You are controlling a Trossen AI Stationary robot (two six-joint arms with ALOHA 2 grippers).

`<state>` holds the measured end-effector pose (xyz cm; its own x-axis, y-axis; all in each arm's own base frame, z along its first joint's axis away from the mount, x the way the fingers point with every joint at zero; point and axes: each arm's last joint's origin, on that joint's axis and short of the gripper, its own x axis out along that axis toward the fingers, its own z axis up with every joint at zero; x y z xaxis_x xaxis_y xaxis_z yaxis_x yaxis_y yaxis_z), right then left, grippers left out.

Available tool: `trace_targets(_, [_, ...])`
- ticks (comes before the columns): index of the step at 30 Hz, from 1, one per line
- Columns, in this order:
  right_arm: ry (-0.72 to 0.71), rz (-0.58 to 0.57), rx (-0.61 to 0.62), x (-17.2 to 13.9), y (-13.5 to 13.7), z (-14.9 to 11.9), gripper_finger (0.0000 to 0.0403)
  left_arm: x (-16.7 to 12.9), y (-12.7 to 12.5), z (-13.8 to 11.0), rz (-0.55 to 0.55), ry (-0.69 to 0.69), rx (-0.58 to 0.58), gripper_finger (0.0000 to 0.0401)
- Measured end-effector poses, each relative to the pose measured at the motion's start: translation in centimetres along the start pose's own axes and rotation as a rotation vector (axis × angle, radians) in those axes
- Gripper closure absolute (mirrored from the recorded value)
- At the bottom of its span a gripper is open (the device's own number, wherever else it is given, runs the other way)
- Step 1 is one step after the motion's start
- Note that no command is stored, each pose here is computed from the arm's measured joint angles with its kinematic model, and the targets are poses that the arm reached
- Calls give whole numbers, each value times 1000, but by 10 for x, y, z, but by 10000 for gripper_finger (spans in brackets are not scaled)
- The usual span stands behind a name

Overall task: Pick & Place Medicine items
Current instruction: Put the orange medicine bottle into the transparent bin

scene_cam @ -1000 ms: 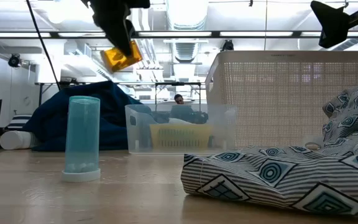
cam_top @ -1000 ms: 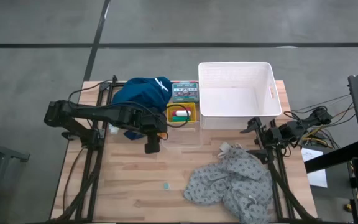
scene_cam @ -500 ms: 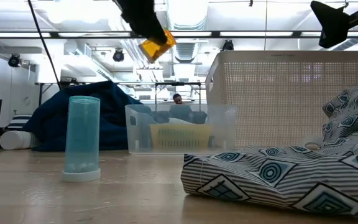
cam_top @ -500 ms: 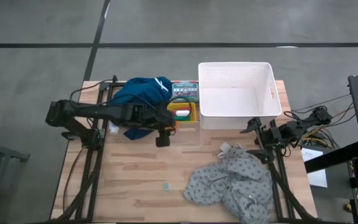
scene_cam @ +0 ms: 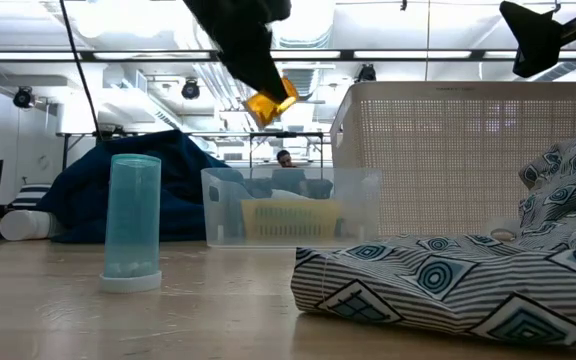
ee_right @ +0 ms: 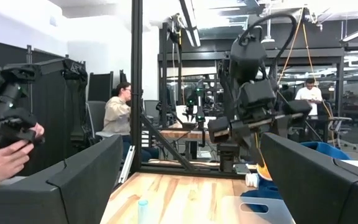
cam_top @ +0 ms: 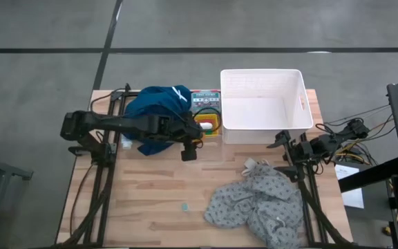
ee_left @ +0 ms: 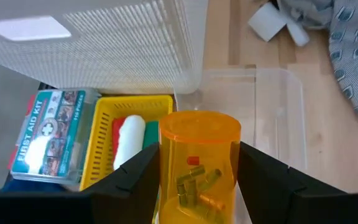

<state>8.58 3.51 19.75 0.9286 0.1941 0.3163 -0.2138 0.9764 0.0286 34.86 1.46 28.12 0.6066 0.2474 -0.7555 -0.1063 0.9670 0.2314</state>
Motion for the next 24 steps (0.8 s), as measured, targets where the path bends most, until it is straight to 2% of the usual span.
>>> trace_targets(11, [1,0,0,0,0,0,23,28,-3,-6,1,67,9,210])
trace_targets(24, [0,0,0,0,0,0,23,71,-7,-32,0,227,23,210])
